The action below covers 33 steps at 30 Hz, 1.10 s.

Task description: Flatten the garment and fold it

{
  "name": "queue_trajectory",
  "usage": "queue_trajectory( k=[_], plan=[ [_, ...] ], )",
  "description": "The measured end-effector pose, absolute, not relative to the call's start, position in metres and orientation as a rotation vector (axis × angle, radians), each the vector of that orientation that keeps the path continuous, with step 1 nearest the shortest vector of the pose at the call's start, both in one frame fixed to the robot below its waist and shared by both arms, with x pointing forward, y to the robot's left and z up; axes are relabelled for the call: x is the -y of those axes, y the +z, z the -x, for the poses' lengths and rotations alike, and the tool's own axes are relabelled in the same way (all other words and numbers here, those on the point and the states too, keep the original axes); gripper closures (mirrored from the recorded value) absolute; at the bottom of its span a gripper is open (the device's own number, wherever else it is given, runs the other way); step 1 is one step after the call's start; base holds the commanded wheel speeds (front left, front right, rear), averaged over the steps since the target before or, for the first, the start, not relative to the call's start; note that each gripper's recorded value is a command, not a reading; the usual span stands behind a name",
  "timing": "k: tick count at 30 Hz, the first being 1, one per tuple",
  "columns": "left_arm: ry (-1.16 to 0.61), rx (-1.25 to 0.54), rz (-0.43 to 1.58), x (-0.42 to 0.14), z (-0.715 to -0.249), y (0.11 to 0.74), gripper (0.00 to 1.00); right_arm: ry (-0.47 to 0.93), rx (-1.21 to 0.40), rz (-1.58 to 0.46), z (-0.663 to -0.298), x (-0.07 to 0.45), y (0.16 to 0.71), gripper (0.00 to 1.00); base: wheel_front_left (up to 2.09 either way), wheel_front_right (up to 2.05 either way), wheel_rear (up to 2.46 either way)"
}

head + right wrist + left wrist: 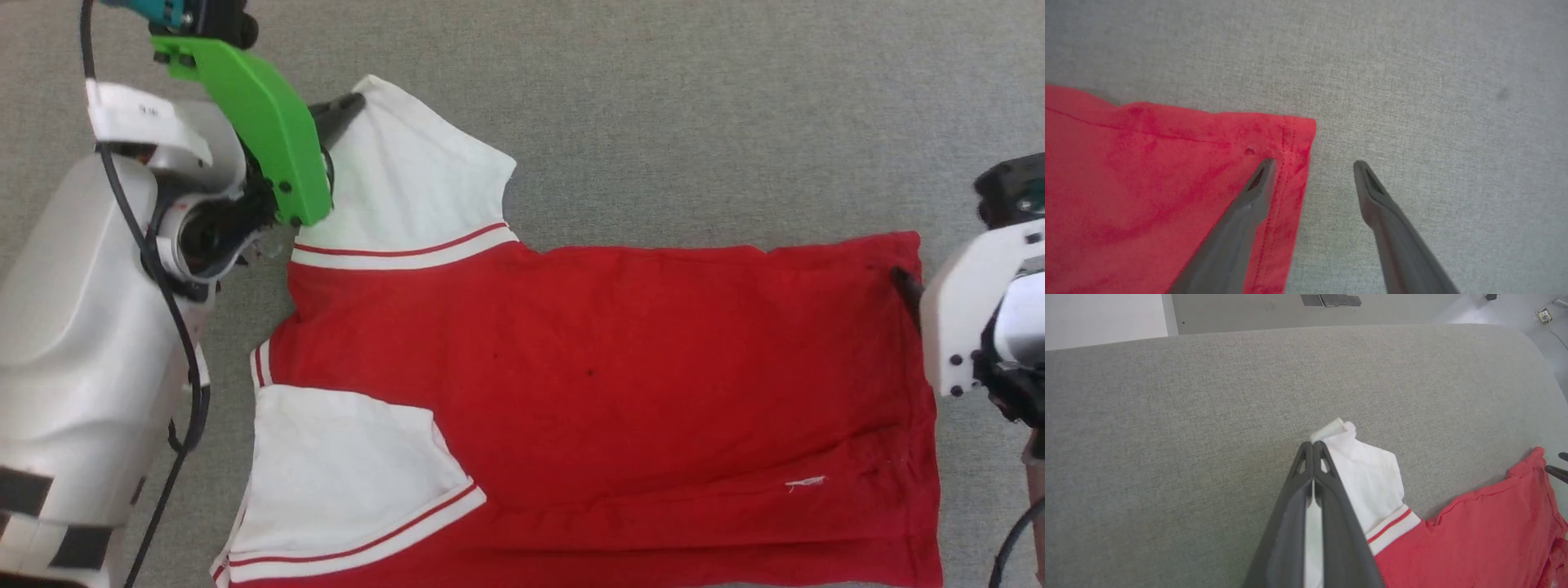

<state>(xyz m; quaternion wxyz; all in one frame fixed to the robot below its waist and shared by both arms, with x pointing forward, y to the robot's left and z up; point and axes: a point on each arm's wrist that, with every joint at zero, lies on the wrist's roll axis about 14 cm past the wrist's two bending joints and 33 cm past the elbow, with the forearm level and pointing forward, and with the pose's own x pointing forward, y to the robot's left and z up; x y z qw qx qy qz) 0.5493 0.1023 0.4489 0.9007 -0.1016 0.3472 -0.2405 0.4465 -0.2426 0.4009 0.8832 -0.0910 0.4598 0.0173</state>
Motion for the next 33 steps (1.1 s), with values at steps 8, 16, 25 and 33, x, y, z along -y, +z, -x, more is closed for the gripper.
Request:
queue_trajectory(
  k=[8, 16, 25, 33],
  plan=[
    [-0.512, -0.697, 0.212, -0.104, -0.534, 0.452, 1.00, 0.097, -1.055, 0.272, -0.446, 0.234, 0.379, 0.00, 0.00, 0.00, 0.00],
    [-0.516, -0.587, 0.218, -0.108, -0.528, 0.487, 1.00, 0.074, -0.958, 0.198, -0.453, 0.243, 0.401, 1.00, 0.00, 0.00, 0.00],
    [-0.494, -0.474, 0.339, -0.116, -0.481, 0.523, 1.00, 0.056, -0.850, 0.112, -0.422, 0.243, 0.422, 1.00, 0.00, 0.00, 0.00],
    [-0.341, -0.513, 0.496, -0.146, -0.412, 0.507, 1.00, 0.026, -0.854, 0.039, -0.379, 0.244, 0.419, 1.00, 0.00, 0.00, 0.00]
  ],
)
